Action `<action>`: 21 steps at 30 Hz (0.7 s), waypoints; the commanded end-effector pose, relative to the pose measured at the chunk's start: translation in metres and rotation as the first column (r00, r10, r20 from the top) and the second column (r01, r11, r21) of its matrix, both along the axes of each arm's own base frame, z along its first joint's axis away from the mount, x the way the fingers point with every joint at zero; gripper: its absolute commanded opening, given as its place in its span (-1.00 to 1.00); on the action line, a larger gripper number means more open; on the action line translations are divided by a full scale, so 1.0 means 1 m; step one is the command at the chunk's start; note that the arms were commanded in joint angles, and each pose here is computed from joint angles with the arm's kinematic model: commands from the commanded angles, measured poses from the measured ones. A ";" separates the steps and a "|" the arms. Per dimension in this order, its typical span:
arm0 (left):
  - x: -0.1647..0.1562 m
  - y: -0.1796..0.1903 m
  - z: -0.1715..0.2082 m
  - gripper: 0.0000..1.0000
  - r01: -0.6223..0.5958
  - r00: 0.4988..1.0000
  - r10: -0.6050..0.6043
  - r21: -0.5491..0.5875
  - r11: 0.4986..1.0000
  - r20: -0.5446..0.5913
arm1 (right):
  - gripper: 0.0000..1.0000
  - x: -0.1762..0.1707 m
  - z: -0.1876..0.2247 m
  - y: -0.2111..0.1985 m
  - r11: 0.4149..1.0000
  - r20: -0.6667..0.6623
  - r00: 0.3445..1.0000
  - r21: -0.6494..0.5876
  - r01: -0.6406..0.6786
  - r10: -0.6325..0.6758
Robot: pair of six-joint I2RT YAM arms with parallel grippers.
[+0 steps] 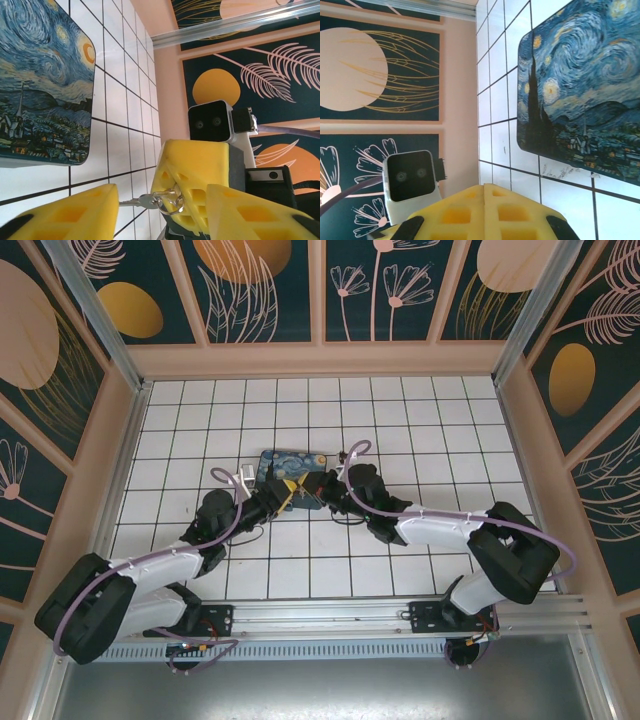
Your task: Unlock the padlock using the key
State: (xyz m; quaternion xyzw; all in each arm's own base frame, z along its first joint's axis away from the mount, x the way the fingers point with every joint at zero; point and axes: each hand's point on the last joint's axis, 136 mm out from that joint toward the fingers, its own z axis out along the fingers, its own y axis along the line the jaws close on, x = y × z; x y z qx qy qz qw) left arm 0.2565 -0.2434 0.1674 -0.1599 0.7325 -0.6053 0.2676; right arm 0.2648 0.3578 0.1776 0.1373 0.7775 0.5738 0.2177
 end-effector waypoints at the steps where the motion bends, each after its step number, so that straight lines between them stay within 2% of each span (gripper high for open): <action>1: 0.002 -0.007 0.020 -0.11 0.023 0.999 -0.021 -0.059 0.998 0.044 | -1.00 0.002 0.036 0.008 0.996 0.058 0.998 0.086 -0.003 -0.003; 5: 0.003 -0.006 0.021 -0.26 0.019 0.999 -0.017 -0.063 0.998 0.046 | -1.00 0.001 0.036 0.012 0.996 0.057 0.998 0.088 -0.011 0.006; 11: 0.005 -0.006 0.021 -0.36 0.011 0.999 -0.008 -0.060 0.998 0.046 | -1.00 -0.001 0.033 0.016 0.996 0.054 0.998 0.084 -0.025 0.021; 21: 0.009 -0.005 0.022 -0.32 -0.009 0.999 0.012 -0.064 0.998 0.047 | -1.00 -0.008 0.026 0.017 0.996 0.042 0.999 0.078 -0.034 0.030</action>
